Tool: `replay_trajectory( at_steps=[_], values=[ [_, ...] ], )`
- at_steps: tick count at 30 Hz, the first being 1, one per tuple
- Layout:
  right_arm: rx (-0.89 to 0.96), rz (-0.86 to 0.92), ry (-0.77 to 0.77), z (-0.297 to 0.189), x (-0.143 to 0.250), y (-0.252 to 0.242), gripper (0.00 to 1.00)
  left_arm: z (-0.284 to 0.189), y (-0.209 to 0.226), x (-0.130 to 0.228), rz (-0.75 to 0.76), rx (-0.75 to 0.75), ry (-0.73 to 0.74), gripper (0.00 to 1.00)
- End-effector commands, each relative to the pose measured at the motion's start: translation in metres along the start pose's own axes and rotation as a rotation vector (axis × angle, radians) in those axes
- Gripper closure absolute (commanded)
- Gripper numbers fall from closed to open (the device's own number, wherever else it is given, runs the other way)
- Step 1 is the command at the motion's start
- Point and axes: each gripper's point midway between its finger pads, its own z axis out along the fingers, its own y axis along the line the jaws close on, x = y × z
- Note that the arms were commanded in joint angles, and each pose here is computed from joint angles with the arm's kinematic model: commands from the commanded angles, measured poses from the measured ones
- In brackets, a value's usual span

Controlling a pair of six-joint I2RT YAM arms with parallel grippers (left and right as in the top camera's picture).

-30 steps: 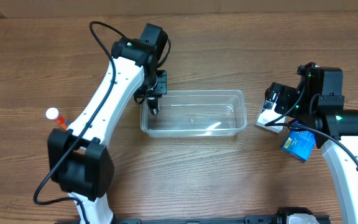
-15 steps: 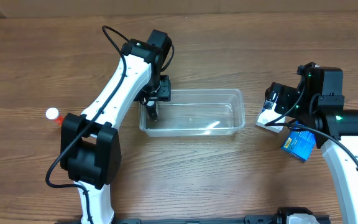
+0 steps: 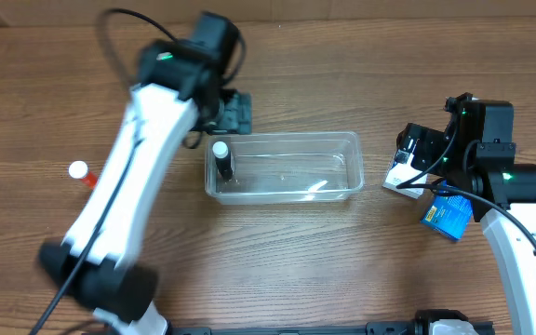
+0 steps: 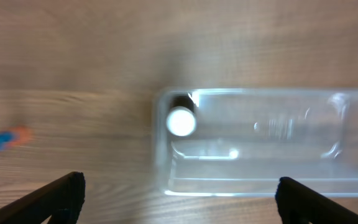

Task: Pack container
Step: 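Carry the dark bottle into the container's left end and release, then move the left gripper back and grasp the orange tube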

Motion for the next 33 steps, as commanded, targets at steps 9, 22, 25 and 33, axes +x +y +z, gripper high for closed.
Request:
replay_trajectory(
  at_steps=[9, 22, 25, 33],
  values=[
    [-0.012, 0.001, -0.031, -0.006, -0.013, 0.004, 0.0, -0.056, 0.232, 0.034, -0.642, -0.255, -0.056, 0.0],
    [-0.003, 0.004, 0.0, 0.004, -0.009, 0.002, 0.0, 0.099, 0.268, 0.057, -0.688, -0.201, 0.286, 0.0],
    [-0.003, 0.004, 0.0, 0.004, -0.009, 0.002, 0.0, 0.114, 0.27, 0.06, -0.688, -0.206, 0.324, 0.0],
    [-0.003, 0.004, -0.001, 0.004, -0.009, 0.002, 0.0, 0.138, 0.269, 0.069, -0.69, -0.198, 0.402, 0.11]
  ],
)
